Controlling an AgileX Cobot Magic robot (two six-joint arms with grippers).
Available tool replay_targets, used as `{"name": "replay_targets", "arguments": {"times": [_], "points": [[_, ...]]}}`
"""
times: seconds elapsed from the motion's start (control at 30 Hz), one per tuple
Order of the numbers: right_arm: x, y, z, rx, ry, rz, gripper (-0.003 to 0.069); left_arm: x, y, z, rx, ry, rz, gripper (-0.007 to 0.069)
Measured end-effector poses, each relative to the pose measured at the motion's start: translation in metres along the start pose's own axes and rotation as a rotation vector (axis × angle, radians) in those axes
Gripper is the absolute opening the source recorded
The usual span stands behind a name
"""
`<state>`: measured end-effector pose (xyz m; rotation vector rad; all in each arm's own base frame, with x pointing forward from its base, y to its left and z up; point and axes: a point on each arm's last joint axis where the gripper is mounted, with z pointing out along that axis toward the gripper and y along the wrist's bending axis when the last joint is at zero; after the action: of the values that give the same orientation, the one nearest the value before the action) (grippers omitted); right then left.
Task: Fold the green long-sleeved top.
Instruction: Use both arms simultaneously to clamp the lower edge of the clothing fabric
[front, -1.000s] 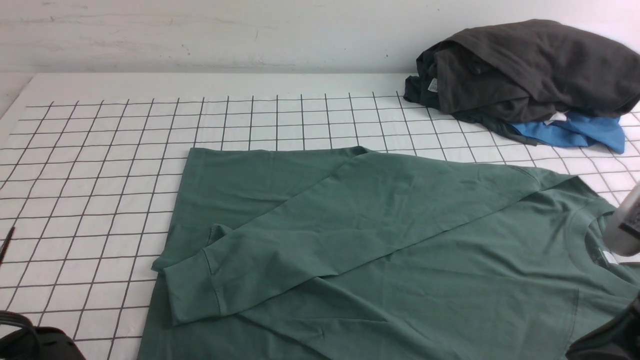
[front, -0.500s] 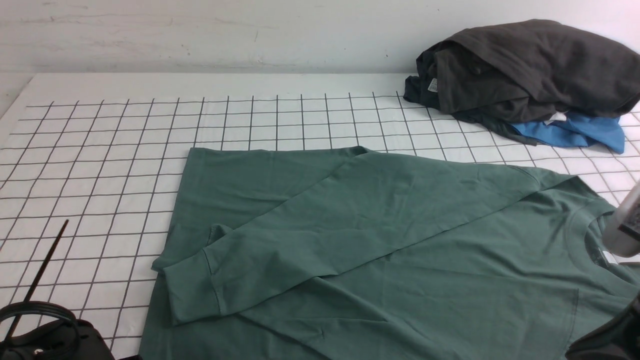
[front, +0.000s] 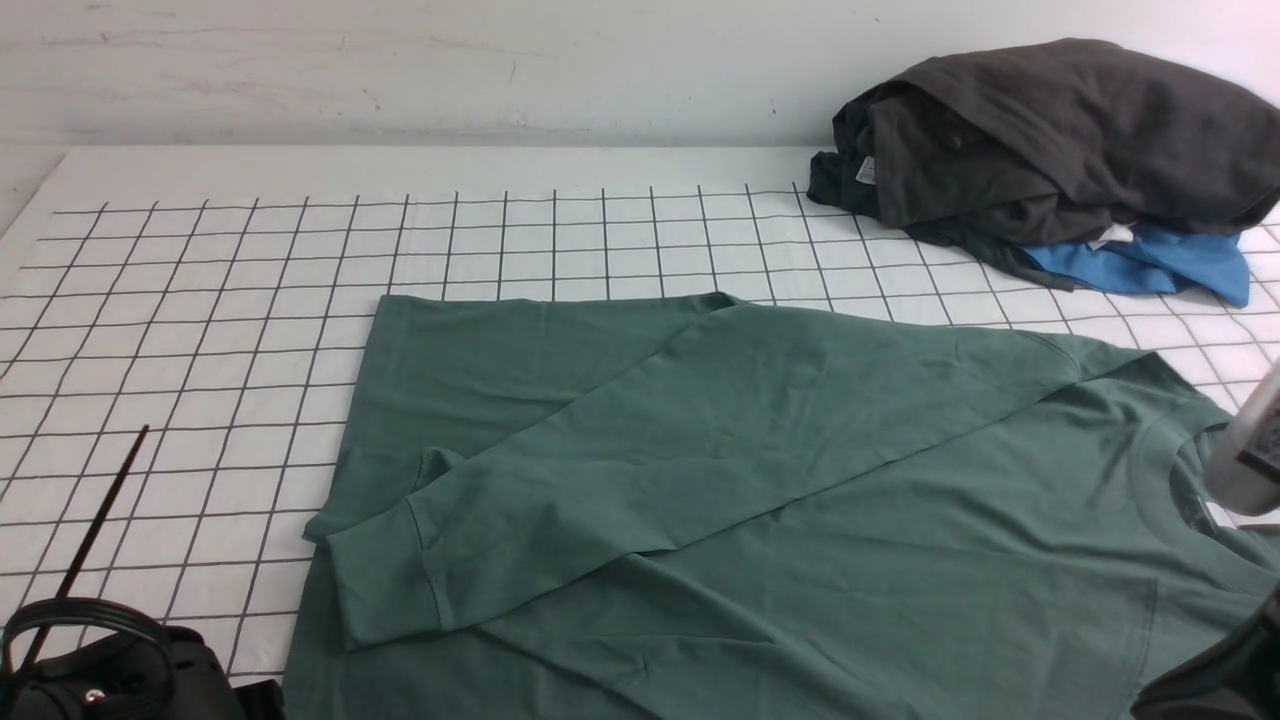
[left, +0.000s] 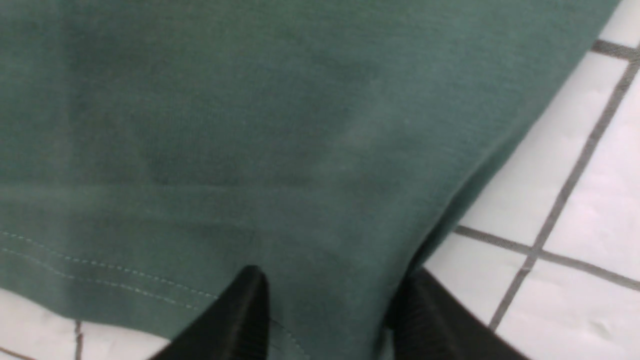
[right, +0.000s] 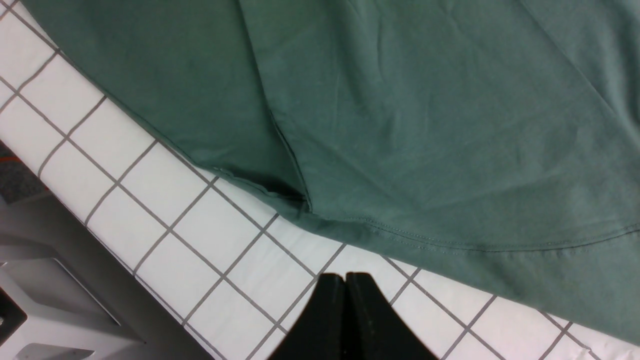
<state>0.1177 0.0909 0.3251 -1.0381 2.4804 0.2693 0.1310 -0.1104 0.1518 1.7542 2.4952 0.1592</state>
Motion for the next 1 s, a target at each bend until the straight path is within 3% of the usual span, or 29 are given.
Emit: {"name": "replay_targets", "arguments": {"times": [0.1, 0.13, 0.17, 0.2, 0.47, 0.6, 0.73, 0.8, 0.83, 0.87, 0.9, 0.93, 1.0], "points": [[0.000, 0.000, 0.000, 0.000, 0.000, 0.000, -0.0014, 0.000, 0.000, 0.000, 0.000, 0.001, 0.000, 0.0194], [0.000, 0.000, 0.000, 0.000, 0.000, 0.000, -0.0014, 0.000, 0.000, 0.000, 0.000, 0.001, 0.000, 0.0102], [0.000, 0.000, 0.000, 0.000, 0.000, 0.000, -0.0014, 0.000, 0.000, 0.000, 0.000, 0.001, 0.000, 0.0092], [0.000, 0.000, 0.000, 0.001, 0.000, 0.000, -0.0014, -0.001, 0.001, -0.001, -0.001, 0.001, 0.001, 0.0037], [0.001, -0.002, 0.000, 0.027, 0.007, -0.069, -0.0014, -0.005, 0.007, -0.017, 0.016, 0.086, -0.010, 0.0003], [0.004, -0.002, 0.004, 0.022, 0.026, -0.141, 0.0026, 0.001, 0.006, -0.022, 0.048, 0.178, -0.014, 0.0003], [0.008, -0.003, 0.015, 0.008, 0.071, -0.213, 0.0147, 0.006, 0.003, -0.023, 0.080, 0.240, -0.023, 0.0003], [0.013, -0.004, 0.028, -0.006, 0.130, -0.273, 0.0283, 0.006, 0.003, -0.024, 0.084, 0.247, -0.024, 0.0003], [0.013, -0.004, 0.029, -0.008, 0.136, -0.277, 0.0283, 0.006, 0.003, -0.024, 0.084, 0.247, -0.024, 0.0003], [0.016, -0.004, 0.034, -0.012, 0.158, -0.297, 0.0339, 0.006, 0.003, -0.024, 0.085, 0.247, -0.025, 0.0003], [0.022, -0.006, 0.047, -0.021, 0.222, -0.333, 0.0433, 0.006, 0.003, -0.024, 0.085, 0.246, -0.025, 0.0003], [0.022, -0.006, 0.047, -0.019, 0.221, -0.337, 0.0443, 0.006, 0.003, -0.024, 0.085, 0.246, -0.025, 0.0003], [0.031, -0.010, 0.064, -0.011, 0.299, -0.370, 0.0542, 0.006, 0.003, -0.023, 0.085, 0.240, -0.026, 0.0003]]}}
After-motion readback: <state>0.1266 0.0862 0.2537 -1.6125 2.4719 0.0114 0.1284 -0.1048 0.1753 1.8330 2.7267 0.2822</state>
